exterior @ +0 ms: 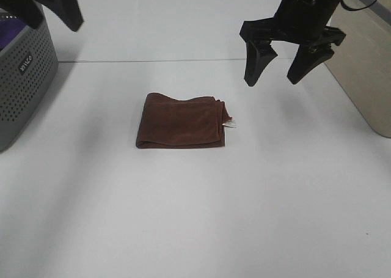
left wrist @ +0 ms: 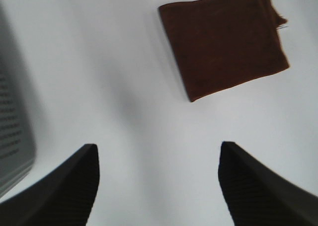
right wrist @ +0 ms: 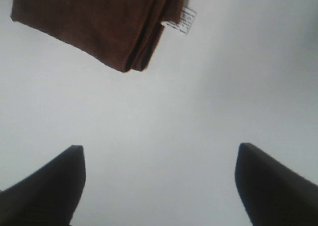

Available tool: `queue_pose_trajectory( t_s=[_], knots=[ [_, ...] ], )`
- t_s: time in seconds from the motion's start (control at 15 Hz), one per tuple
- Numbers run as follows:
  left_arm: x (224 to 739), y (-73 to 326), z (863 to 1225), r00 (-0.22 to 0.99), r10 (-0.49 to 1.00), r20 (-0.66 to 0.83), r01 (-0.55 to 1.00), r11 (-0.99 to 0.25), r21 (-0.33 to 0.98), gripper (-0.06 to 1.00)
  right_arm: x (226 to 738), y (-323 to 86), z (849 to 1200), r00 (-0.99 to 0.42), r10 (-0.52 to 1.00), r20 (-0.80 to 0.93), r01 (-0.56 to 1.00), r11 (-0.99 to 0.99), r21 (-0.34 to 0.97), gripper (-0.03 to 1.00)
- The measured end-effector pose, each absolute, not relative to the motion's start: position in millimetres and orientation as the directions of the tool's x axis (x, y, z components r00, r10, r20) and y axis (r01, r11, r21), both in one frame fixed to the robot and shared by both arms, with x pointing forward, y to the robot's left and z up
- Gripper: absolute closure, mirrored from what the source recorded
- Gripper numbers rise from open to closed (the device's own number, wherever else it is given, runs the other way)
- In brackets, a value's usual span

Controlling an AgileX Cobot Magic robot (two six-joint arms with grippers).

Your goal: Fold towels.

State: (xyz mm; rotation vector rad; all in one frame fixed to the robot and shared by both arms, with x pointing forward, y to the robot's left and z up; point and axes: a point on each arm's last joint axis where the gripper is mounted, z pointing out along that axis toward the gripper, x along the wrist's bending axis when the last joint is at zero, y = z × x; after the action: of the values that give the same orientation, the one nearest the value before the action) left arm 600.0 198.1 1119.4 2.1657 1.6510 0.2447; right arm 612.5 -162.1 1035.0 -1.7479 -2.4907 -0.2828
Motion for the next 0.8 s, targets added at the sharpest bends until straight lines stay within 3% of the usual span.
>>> queue_pose_trajectory(
  t_s=[0.27,0.33,0.8],
  knots=[
    [530,237,1161,0.152,0.985,0.075,0.855,-0.17,0.489,0.31,557,-174,1058,-0.331,0.931,0.152,0.943,0.322,0.085,0.17],
    [481,251,1164,0.135,0.988,0.078,0.846,-0.156,0.509,0.31,521,-187,1057,-0.325,0.934,0.146,0.946,0.322,0.046,0.17],
    [335,287,1109,0.126,0.991,0.048,0.825,-0.132,0.55,0.31,392,-233,1053,-0.329,0.935,0.135,0.944,0.323,0.063,0.18]
  ],
)
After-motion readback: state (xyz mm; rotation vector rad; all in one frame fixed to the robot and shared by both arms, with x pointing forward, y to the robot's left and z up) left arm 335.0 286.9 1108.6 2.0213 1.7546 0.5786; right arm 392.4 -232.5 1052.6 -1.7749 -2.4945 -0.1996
